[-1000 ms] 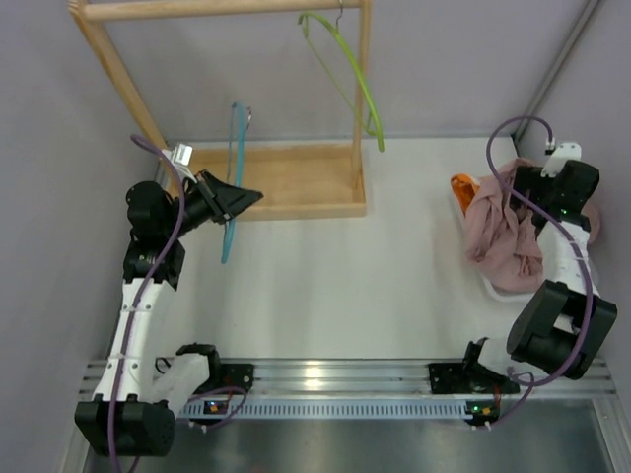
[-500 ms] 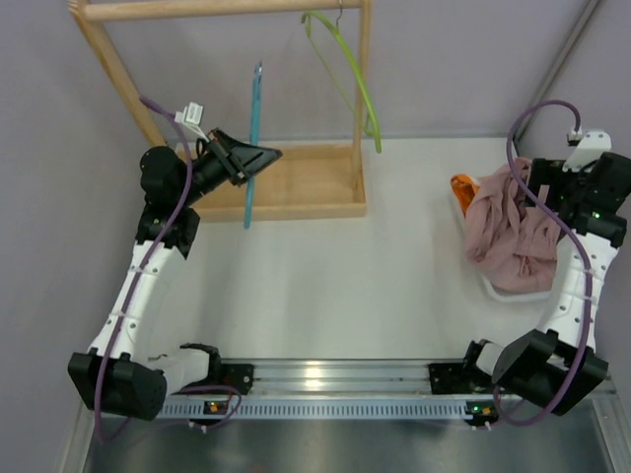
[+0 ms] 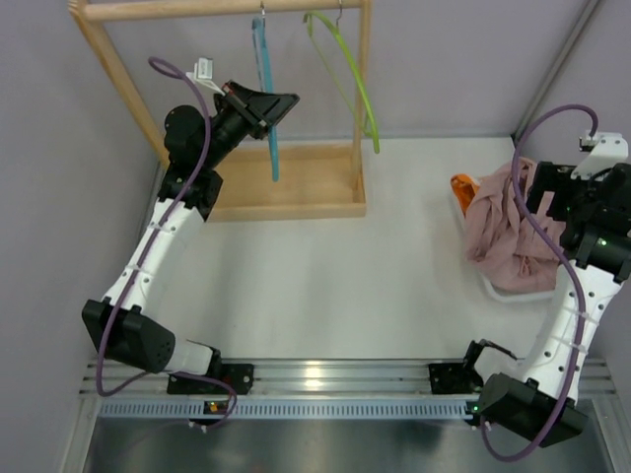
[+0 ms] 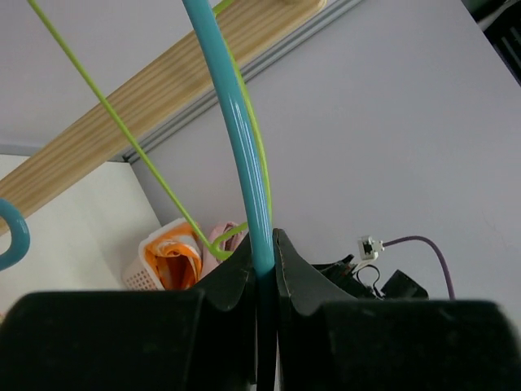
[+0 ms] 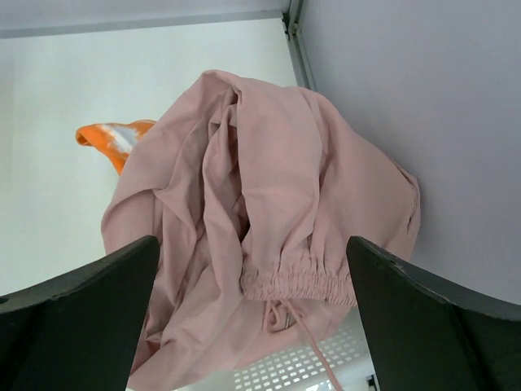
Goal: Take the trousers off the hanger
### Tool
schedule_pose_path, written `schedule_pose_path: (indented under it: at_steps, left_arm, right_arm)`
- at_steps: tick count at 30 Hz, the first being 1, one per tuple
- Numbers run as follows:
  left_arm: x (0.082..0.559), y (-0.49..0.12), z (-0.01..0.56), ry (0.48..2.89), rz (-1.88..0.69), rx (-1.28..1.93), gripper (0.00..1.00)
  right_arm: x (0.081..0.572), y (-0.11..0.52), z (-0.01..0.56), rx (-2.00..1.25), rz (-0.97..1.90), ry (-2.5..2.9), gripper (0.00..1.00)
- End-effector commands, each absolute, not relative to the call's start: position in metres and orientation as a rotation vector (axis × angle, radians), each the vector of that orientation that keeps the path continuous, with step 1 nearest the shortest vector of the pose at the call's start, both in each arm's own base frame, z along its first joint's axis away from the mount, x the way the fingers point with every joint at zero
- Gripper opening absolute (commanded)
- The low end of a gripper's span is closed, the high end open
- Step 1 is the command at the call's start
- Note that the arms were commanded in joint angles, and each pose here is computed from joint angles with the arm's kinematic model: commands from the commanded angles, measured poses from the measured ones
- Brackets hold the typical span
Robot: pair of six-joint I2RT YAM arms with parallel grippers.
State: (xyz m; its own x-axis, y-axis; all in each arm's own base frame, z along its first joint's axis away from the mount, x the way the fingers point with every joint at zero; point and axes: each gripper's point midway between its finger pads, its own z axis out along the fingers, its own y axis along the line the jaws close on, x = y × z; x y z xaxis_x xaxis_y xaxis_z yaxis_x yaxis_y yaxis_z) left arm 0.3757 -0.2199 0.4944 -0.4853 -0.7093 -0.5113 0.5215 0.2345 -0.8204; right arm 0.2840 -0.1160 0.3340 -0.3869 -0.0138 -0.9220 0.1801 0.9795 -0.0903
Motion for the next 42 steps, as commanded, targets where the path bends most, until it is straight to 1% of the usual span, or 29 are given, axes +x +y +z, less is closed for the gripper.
schedule_pose_path:
  at_steps: [1, 6, 7, 12, 20, 25, 30, 33, 37, 38, 40, 42]
  left_arm:
    - [0.370, -0.215, 0.557, 1.249, -1.461, -0.126, 0.00]
    - [0.392, -0.218, 0.565, 1.249, -1.445, -0.174, 0.00]
    - [0.402, -0.221, 0.559, 1.265, -1.444, -0.191, 0.00]
    - [0.418, -0.233, 0.559, 1.263, -1.442, -0.179, 0.00]
    - [0.449, -0.253, 0.523, 1.354, -1.444, -0.244, 0.00]
    - [0.456, -0.276, 0.504, 1.413, -1.506, -0.247, 0.00]
    - [0.459, -0.301, 0.494, 1.434, -1.505, -0.205, 0.00]
    - [0.466, -0.304, 0.486, 1.454, -1.531, -0.250, 0.00]
    - [0.461, -0.301, 0.479, 1.467, -1.506, -0.248, 0.01]
    - [0.460, -0.299, 0.477, 1.471, -1.495, -0.248, 0.07]
    - [0.453, -0.295, 0.471, 1.483, -1.470, -0.234, 0.14]
    - [0.447, -0.291, 0.469, 1.489, -1.464, -0.224, 0.33]
  right_arm:
    - [0.275, -0.109, 0.346, 0.155, -0.178, 1.933, 0.99]
    - [0.272, -0.106, 0.339, 0.182, -0.159, 1.935, 1.00]
    - [0.272, -0.106, 0.339, 0.185, -0.157, 1.935, 1.00]
    - [0.271, -0.106, 0.339, 0.181, -0.165, 1.930, 0.99]
    - [0.270, -0.105, 0.335, 0.181, -0.164, 1.936, 0.99]
    - [0.269, -0.104, 0.327, 0.183, -0.156, 1.945, 1.00]
    - [0.268, -0.102, 0.327, 0.179, -0.146, 1.944, 0.99]
    - [0.267, -0.101, 0.329, 0.170, -0.151, 1.939, 0.99]
    - [0.266, -0.098, 0.330, 0.150, -0.143, 1.928, 0.99]
    - [0.268, -0.095, 0.329, 0.140, -0.124, 1.926, 0.99]
    - [0.269, -0.091, 0.329, 0.139, -0.099, 1.920, 1.00]
    - [0.271, -0.090, 0.328, 0.136, -0.084, 1.917, 0.99]
